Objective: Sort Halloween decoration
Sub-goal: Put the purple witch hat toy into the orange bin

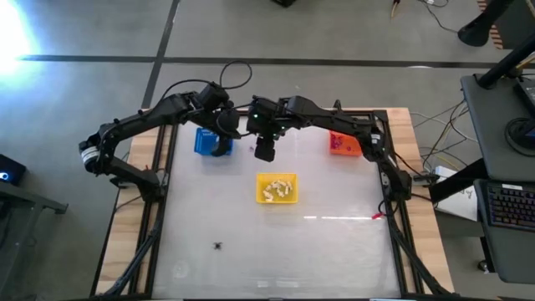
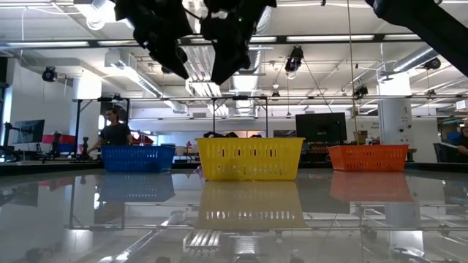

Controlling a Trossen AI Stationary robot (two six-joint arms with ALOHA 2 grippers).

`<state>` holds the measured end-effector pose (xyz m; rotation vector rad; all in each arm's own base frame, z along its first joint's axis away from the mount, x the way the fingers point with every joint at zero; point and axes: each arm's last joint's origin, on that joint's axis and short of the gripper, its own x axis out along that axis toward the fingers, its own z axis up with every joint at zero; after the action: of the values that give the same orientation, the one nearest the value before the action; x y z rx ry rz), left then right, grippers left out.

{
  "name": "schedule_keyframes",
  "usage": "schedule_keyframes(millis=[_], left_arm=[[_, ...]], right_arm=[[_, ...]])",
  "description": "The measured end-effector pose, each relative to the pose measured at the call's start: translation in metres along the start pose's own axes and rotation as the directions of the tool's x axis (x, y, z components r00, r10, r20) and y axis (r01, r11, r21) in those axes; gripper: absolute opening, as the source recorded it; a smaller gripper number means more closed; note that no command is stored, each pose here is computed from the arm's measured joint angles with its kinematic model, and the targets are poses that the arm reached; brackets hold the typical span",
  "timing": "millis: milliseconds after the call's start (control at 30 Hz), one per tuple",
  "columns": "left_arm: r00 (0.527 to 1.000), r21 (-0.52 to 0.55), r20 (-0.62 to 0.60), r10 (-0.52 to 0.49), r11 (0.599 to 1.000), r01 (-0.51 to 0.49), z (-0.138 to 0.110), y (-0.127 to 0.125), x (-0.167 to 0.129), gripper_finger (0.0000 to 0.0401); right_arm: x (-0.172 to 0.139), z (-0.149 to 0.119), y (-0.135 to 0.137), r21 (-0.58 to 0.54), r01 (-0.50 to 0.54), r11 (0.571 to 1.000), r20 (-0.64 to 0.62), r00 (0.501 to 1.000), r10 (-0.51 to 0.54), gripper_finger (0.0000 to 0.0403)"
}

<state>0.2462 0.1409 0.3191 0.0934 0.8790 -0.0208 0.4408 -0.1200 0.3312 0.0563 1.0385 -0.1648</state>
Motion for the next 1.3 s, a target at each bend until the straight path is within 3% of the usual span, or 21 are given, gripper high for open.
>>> schedule_keyframes(millis=[100, 233, 433, 600, 700, 933, 1300], left_arm=[[1.0, -0.017, -0.003, 0.017, 1.0, -0.017, -0.001, 0.0, -0.003, 0.0], [0.992, -0.022, -0.058, 0.112, 0.993, -0.113, -0.004, 0.001, -0.011, 0.0], [0.972, -0.04, -0.115, 0.207, 0.976, -0.213, -0.012, 0.005, -0.024, 0.0], [0.959, -0.088, -0.132, 0.251, 0.96, -0.264, -0.019, 0.011, -0.034, 0.0], [0.946, -0.104, -0.14, 0.293, 0.946, -0.308, -0.022, 0.015, -0.042, 0.0], [0.93, -0.128, -0.138, 0.342, 0.925, -0.359, -0.027, 0.018, -0.055, 0.0], [0.893, -0.123, -0.139, 0.428, 0.888, -0.444, -0.029, 0.013, -0.072, 0.0]], right_arm=[[0.017, -0.003, -0.006, 0.012, 0.001, 1.0, -0.042, 0.999, -0.001, 0.0137], [0.034, -0.006, -0.018, 0.056, 0.012, 0.998, -0.084, 0.996, -0.008, 0.0137], [0.043, -0.012, -0.042, 0.14, 0.033, 0.99, -0.108, 0.994, -0.018, 0.0137], [0.043, -0.013, -0.054, 0.083, 0.027, 0.996, -0.09, 0.996, -0.019, 0.0137], [0.05, -0.011, -0.06, 0.068, -0.047, 0.997, -0.048, 0.998, 0.05, 0.0137], [0.086, -0.011, -0.067, 0.118, -0.066, 0.991, -0.022, 0.997, 0.069, 0.0137], [0.147, -0.026, -0.075, 0.273, -0.061, 0.96, -0.091, 0.992, 0.089, 0.0137]])
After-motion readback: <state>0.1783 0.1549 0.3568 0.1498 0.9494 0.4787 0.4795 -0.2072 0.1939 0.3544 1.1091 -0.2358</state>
